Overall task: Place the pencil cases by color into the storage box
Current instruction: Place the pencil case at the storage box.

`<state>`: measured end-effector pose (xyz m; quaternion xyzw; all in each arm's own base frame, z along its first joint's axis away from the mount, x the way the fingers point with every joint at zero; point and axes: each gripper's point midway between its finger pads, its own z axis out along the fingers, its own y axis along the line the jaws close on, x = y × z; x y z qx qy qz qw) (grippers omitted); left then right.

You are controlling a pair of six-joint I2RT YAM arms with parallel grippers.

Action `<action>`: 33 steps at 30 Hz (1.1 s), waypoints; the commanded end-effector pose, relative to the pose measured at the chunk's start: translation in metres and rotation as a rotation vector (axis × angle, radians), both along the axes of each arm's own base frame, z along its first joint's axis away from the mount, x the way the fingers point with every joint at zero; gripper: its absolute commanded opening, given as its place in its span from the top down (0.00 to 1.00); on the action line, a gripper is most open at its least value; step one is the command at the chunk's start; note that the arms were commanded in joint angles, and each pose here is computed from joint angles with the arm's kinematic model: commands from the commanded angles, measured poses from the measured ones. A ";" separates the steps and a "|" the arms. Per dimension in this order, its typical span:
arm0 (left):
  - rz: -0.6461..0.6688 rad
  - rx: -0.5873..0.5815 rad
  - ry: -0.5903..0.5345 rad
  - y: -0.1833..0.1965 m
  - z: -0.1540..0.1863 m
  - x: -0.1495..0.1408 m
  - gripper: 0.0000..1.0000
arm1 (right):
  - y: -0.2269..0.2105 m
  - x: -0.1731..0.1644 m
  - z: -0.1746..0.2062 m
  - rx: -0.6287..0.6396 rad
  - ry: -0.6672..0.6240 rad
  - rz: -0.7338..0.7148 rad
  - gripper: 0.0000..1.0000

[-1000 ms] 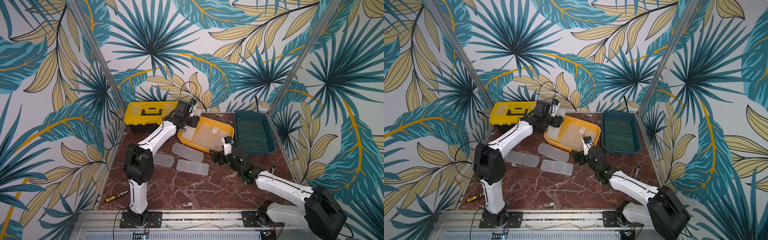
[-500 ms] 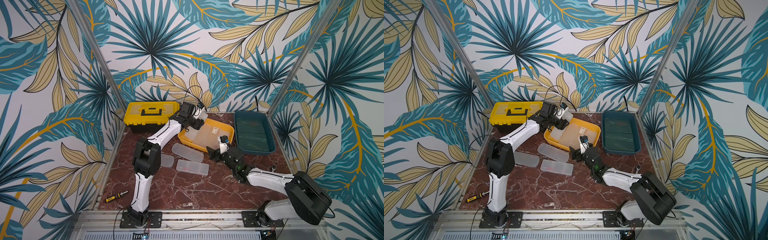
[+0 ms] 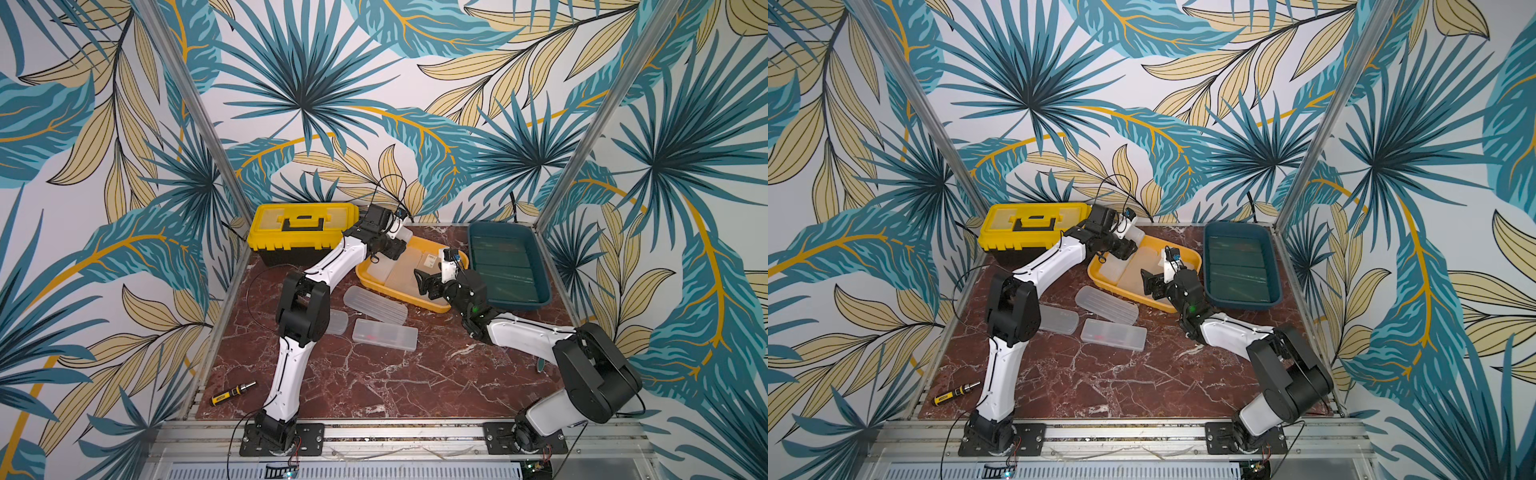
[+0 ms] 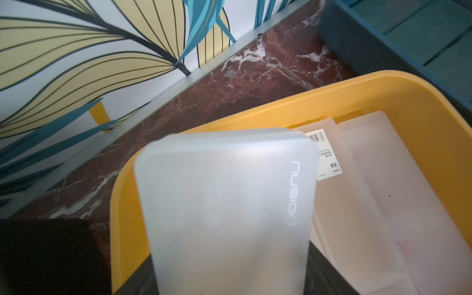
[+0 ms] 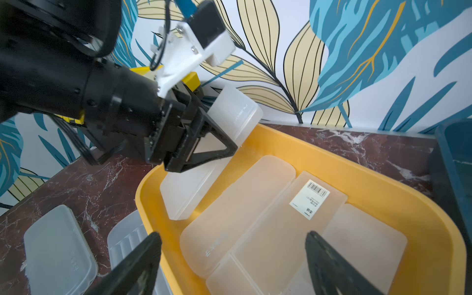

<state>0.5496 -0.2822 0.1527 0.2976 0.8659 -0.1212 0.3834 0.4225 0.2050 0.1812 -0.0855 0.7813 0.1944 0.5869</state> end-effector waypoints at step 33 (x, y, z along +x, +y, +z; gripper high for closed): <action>0.157 0.064 0.130 0.023 -0.062 0.029 0.35 | -0.008 0.049 0.031 0.222 0.150 0.081 0.12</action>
